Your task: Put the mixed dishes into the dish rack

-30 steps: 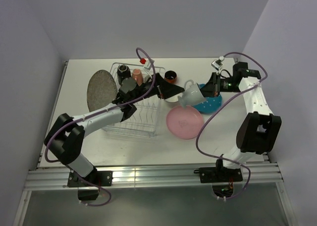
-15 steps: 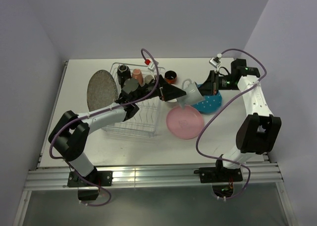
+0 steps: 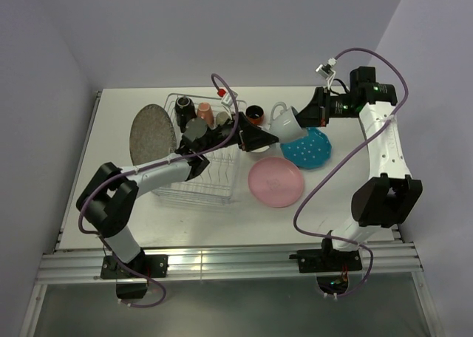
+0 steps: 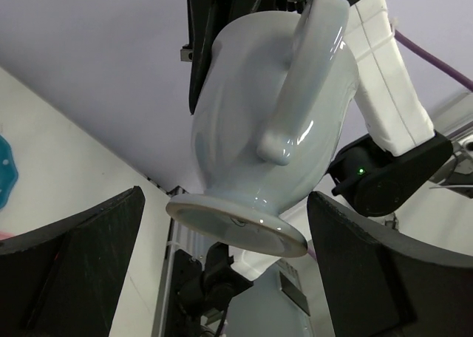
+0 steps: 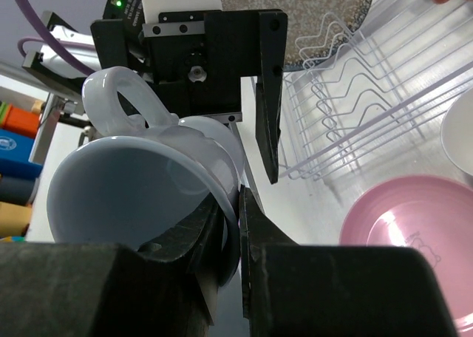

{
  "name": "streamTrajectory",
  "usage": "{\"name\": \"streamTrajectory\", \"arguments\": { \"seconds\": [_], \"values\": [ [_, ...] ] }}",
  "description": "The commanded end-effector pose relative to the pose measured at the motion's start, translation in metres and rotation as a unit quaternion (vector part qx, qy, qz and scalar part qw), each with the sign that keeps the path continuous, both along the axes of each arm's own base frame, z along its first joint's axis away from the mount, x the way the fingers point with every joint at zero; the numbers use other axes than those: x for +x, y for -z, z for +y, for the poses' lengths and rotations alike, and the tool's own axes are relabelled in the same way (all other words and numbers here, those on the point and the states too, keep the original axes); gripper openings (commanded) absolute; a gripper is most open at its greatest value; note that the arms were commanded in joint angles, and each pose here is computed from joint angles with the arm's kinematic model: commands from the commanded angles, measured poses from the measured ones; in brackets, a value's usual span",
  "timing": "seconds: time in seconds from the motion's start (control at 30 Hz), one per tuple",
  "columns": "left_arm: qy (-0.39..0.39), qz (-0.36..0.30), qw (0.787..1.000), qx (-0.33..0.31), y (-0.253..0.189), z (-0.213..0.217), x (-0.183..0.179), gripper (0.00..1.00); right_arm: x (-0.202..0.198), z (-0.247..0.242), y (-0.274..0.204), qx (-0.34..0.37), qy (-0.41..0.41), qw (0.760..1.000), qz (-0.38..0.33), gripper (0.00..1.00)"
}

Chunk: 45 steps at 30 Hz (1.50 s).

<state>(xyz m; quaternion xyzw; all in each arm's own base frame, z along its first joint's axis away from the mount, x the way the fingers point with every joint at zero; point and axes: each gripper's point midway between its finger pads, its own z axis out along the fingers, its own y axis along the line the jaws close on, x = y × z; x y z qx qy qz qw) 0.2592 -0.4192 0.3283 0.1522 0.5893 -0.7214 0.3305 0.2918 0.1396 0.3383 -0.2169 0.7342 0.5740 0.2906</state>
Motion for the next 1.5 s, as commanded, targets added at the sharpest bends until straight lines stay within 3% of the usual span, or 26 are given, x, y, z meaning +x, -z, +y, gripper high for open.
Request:
{"name": "streamTrajectory", "arguments": {
  "seconds": [0.0,0.33,0.77,0.97,1.07,1.1,1.17,1.2,1.23,1.33,1.47],
  "values": [
    [0.019,-0.03,0.998,-0.058,-0.035,0.0,-0.007,0.99,-0.018,0.012,-0.044,0.1,-0.05,0.994,0.004,0.0],
    [0.029,-0.023,0.988,-0.149,-0.062,0.02,-0.021,0.95,-0.009,0.012,-0.043,0.098,-0.051,0.994,-0.013,0.0],
    [0.026,-0.024,0.981,-0.19,-0.089,0.032,-0.028,0.83,-0.01,0.012,-0.044,0.094,-0.052,0.993,-0.047,0.0],
    [0.014,-0.036,0.977,-0.208,-0.103,0.041,-0.032,0.62,-0.01,0.012,-0.038,0.095,-0.052,0.993,-0.044,0.01],
    [0.012,-0.043,0.976,-0.213,-0.108,0.045,-0.034,0.4,-0.01,0.012,-0.036,0.095,-0.051,0.993,-0.041,0.05],
    [0.011,-0.045,0.976,-0.212,-0.109,0.046,-0.035,0.27,-0.008,0.012,-0.033,0.096,-0.051,0.993,-0.036,0.06],
    [0.011,-0.051,0.976,-0.209,-0.112,0.046,-0.037,0.17,-0.007,0.012,-0.03,0.096,-0.051,0.994,-0.033,0.11],
    [0.008,-0.055,0.977,-0.205,-0.111,0.046,-0.037,0.04,-0.006,0.011,-0.028,0.097,-0.049,0.994,-0.03,0.13],
    [0.005,-0.051,0.979,-0.198,-0.109,0.045,-0.035,0.0,-0.006,0.012,-0.027,0.096,-0.05,0.994,-0.031,0.16],
    [0.002,-0.057,0.981,-0.185,-0.109,0.046,-0.035,0.0,-0.004,0.011,-0.022,0.096,-0.05,0.994,-0.028,0.34],
    [-0.002,-0.06,0.984,-0.17,-0.105,0.049,-0.031,0.0,-0.002,0.011,-0.018,0.095,-0.05,0.994,-0.033,0.48]
  ]
}}
